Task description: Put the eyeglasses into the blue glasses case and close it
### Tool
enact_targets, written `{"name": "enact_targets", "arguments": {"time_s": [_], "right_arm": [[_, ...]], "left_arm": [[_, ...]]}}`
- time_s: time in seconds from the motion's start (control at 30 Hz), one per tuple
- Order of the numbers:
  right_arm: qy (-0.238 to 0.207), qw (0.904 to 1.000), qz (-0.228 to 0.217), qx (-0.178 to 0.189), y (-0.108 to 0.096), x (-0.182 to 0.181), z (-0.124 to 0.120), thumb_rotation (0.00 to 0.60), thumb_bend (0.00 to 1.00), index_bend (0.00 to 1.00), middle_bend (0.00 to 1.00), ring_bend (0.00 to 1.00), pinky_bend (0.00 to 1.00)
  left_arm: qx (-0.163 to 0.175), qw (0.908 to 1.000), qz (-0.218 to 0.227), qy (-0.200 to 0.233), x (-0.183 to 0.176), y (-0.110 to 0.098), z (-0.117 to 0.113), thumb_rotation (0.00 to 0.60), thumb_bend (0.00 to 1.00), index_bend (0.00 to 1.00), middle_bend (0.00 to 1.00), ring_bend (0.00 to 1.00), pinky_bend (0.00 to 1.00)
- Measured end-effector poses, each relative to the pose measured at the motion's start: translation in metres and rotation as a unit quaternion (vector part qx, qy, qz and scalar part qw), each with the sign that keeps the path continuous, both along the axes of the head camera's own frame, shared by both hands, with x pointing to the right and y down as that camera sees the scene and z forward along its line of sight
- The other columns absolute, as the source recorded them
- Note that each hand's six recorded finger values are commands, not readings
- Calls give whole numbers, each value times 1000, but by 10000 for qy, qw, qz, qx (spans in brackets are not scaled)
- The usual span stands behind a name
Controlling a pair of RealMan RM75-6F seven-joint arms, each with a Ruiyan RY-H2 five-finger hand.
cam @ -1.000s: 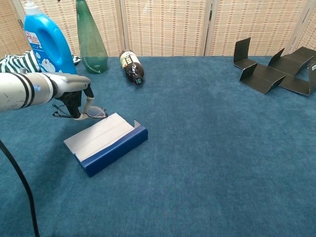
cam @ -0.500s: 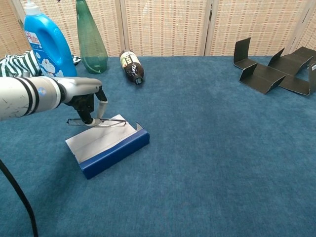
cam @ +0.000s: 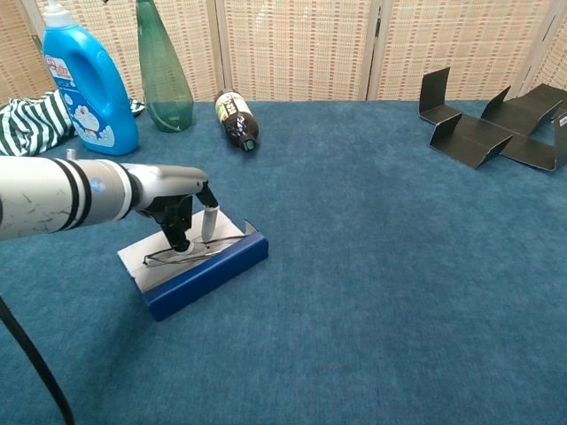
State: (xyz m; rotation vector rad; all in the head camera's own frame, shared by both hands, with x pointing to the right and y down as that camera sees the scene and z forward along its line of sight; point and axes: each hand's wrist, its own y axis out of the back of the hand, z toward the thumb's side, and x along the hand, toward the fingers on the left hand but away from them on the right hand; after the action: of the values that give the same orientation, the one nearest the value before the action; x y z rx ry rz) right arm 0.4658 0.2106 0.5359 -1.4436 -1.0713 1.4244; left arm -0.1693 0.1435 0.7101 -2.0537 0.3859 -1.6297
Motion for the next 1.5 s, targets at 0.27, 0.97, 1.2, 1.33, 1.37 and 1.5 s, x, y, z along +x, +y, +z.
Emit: {"name": "enact_targets", "arguments": {"time_s": [0.27, 0.97, 1.2, 1.33, 1.37, 1.5], "right_arm": [[-41, 10000, -56, -14, -3, -3, 3, 600, 270, 52, 319, 381, 253], [-65, 10000, -72, 22, -2, -5, 2, 600, 270, 52, 325, 397, 254], [-83, 9999, -85, 16, -2, -6, 3, 600, 270, 51, 327, 399, 254], [-80, 9999, -86, 29, -2, -6, 2, 600, 270, 52, 328, 400, 254], [-78, 9999, -86, 29, -2, -6, 2, 600, 270, 52, 328, 400, 254], [-80, 9999, -73, 11, -1, -6, 3, 600, 270, 52, 329, 401, 254]], "left_arm": [[38, 9999, -26, 162, -6, -5, -21, 599, 406, 187, 1000, 975, 1000], [-253, 9987, 259, 345, -29, -1, -36, 60, 204, 315, 1000, 996, 1000], [-426, 9983, 152, 376, -39, 6, -29, 0, 204, 321, 1000, 1000, 1000], [-566, 9977, 160, 325, -43, 11, -24, 0, 204, 319, 1000, 1000, 1000], [-600, 9976, 157, 318, -44, 12, -23, 0, 204, 318, 1000, 1000, 1000], [-736, 9966, 224, 286, -44, 16, -21, 0, 204, 324, 1000, 1000, 1000]]}}
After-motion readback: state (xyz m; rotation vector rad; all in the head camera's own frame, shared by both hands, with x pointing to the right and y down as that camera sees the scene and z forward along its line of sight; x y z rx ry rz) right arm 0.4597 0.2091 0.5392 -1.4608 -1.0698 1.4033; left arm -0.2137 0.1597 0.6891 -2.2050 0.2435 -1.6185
